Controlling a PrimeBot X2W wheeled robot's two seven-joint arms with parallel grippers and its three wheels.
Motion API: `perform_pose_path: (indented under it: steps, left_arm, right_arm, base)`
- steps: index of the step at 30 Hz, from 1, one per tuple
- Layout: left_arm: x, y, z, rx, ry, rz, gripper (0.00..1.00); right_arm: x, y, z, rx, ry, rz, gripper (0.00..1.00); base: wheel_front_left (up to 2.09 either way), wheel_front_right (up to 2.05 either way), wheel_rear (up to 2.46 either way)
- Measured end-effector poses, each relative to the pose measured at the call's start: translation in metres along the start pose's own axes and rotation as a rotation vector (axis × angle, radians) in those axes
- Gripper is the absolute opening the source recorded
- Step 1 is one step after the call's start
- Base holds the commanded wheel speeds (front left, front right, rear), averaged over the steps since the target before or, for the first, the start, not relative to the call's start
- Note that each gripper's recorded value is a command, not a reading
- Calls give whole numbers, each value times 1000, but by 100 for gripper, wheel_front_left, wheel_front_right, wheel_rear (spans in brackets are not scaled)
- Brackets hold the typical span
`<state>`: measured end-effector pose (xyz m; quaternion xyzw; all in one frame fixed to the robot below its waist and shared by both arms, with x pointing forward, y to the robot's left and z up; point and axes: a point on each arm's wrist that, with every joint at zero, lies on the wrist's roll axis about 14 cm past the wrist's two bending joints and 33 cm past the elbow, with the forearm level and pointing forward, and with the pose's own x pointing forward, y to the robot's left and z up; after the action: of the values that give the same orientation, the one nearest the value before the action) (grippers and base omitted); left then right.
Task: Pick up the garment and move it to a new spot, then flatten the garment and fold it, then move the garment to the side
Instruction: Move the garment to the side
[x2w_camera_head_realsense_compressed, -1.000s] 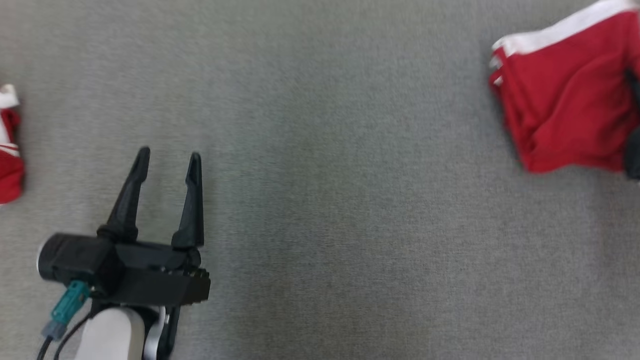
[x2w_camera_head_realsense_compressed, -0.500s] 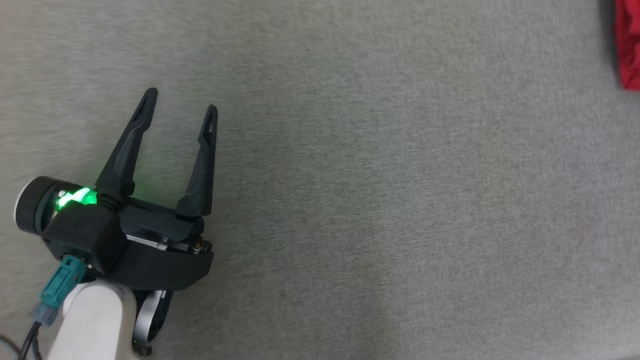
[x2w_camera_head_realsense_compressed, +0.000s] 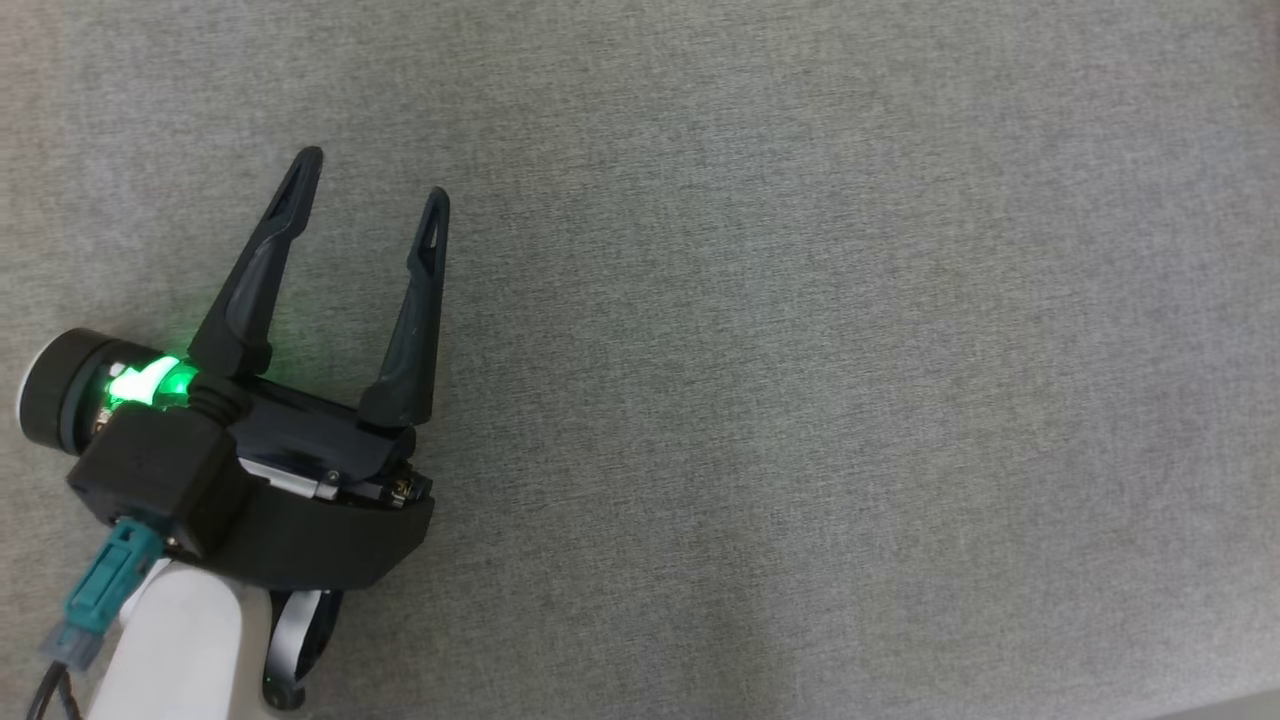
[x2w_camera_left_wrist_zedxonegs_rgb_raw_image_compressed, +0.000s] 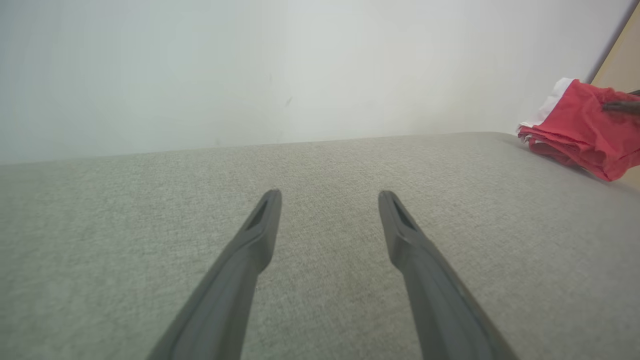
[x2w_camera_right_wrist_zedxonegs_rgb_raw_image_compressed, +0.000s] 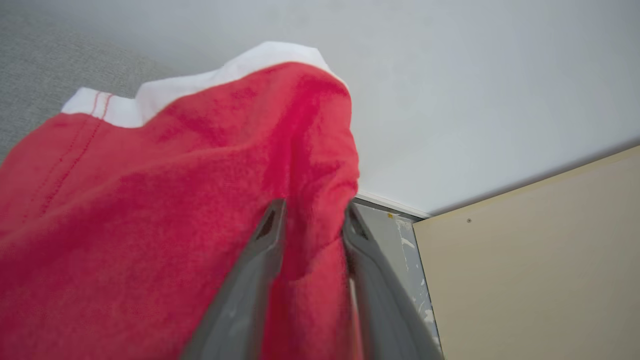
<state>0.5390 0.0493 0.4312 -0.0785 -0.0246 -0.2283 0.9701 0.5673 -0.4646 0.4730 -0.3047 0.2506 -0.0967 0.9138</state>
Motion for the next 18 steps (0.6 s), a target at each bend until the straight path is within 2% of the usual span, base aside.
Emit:
perform_pose_path:
  steps: [1, 8, 14, 18]
  left_arm:
    - [-1, 1, 0, 0, -1, 4, 100]
    - [-8, 9, 3, -2, -4, 47, 100]
    - [-22, 18, 6, -7, 0, 111, 100]
    - [-43, 28, 16, 9, 8, 175, 100]
  right_arm:
    - [1, 0, 0, 3, 0, -2, 100]
    - [-1, 0, 21, -15, -76, -3, 100]
    - [-14, 12, 66, 26, -258, 31, 100]
    - [-34, 38, 97, 83, -388, 101, 100]
  base:
    - [0, 0, 0]
    - [0, 0, 0]
    - [0, 0, 0]
    - [0, 0, 0]
